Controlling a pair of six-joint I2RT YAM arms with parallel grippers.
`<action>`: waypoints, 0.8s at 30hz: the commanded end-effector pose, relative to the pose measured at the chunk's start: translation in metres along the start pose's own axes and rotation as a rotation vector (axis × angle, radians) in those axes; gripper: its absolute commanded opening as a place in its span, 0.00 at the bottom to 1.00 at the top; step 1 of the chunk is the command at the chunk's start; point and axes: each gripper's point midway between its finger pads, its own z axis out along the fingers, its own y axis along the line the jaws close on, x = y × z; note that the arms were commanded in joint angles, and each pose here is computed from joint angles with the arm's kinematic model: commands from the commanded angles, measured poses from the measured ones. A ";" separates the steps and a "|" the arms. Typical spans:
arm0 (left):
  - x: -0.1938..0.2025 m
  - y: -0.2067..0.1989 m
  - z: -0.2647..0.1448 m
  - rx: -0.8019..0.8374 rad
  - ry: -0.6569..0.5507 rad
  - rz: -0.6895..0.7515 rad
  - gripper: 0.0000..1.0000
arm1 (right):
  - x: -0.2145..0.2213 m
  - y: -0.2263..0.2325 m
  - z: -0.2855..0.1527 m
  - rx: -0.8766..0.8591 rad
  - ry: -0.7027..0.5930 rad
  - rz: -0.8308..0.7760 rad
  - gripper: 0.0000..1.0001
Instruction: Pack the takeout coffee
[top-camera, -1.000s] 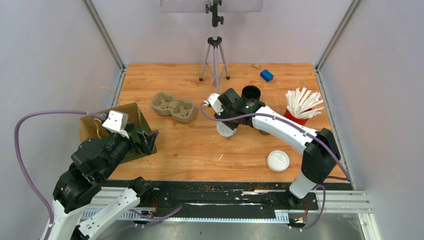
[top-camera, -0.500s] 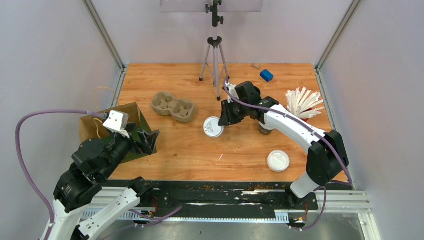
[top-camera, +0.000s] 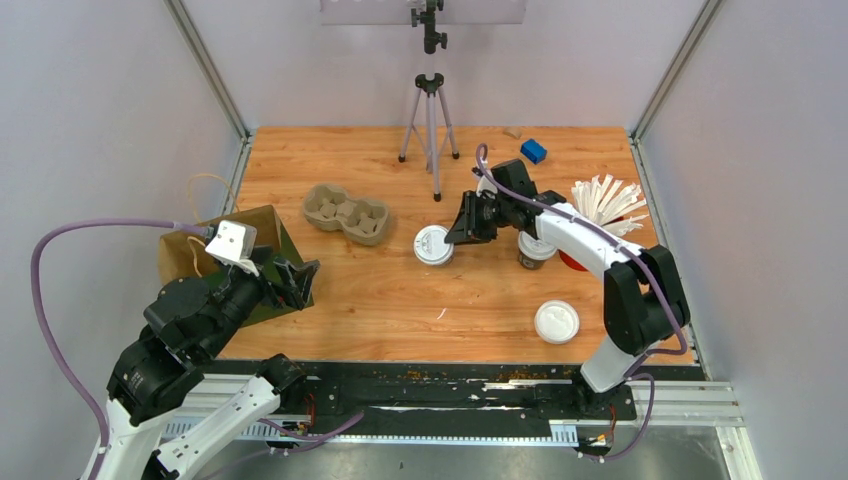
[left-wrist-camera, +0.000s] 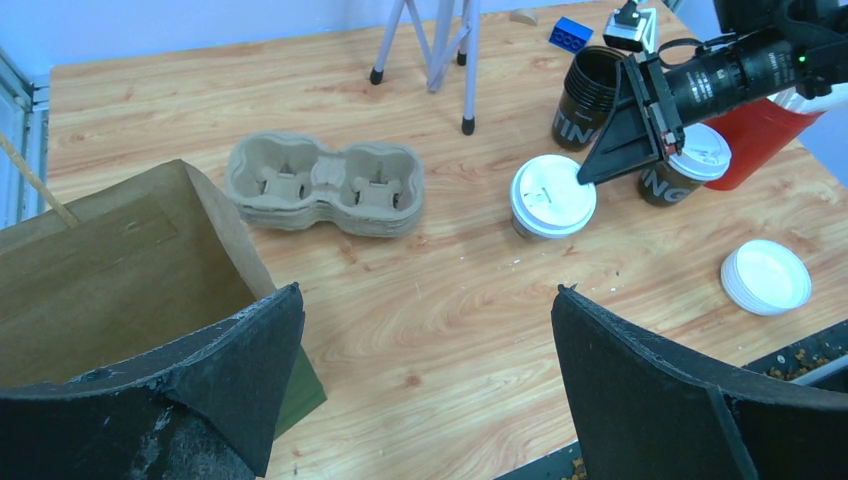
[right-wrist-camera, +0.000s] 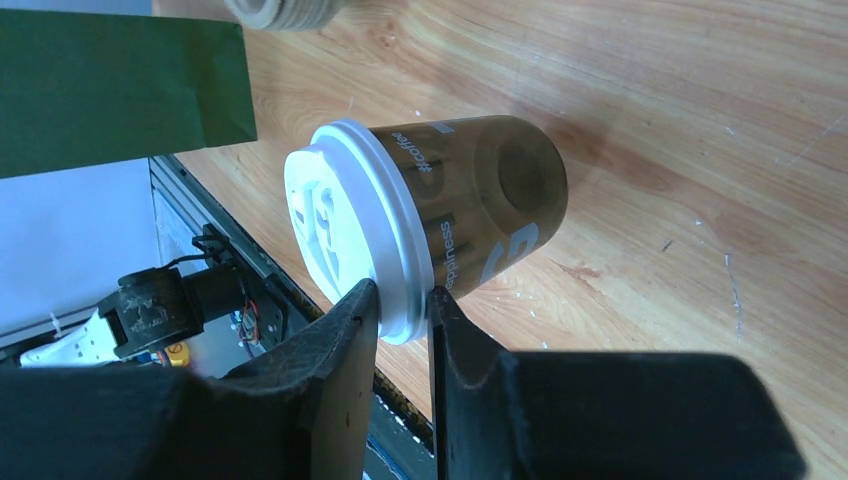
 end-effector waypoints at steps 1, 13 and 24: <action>-0.005 -0.004 0.005 0.011 -0.012 -0.017 1.00 | -0.006 -0.006 0.007 -0.019 0.007 0.071 0.24; -0.002 -0.002 0.006 0.002 -0.006 -0.012 1.00 | -0.014 -0.027 0.010 0.013 0.009 0.133 0.26; -0.001 -0.002 0.007 0.000 -0.005 -0.010 1.00 | -0.022 -0.030 0.000 0.064 -0.006 0.108 0.42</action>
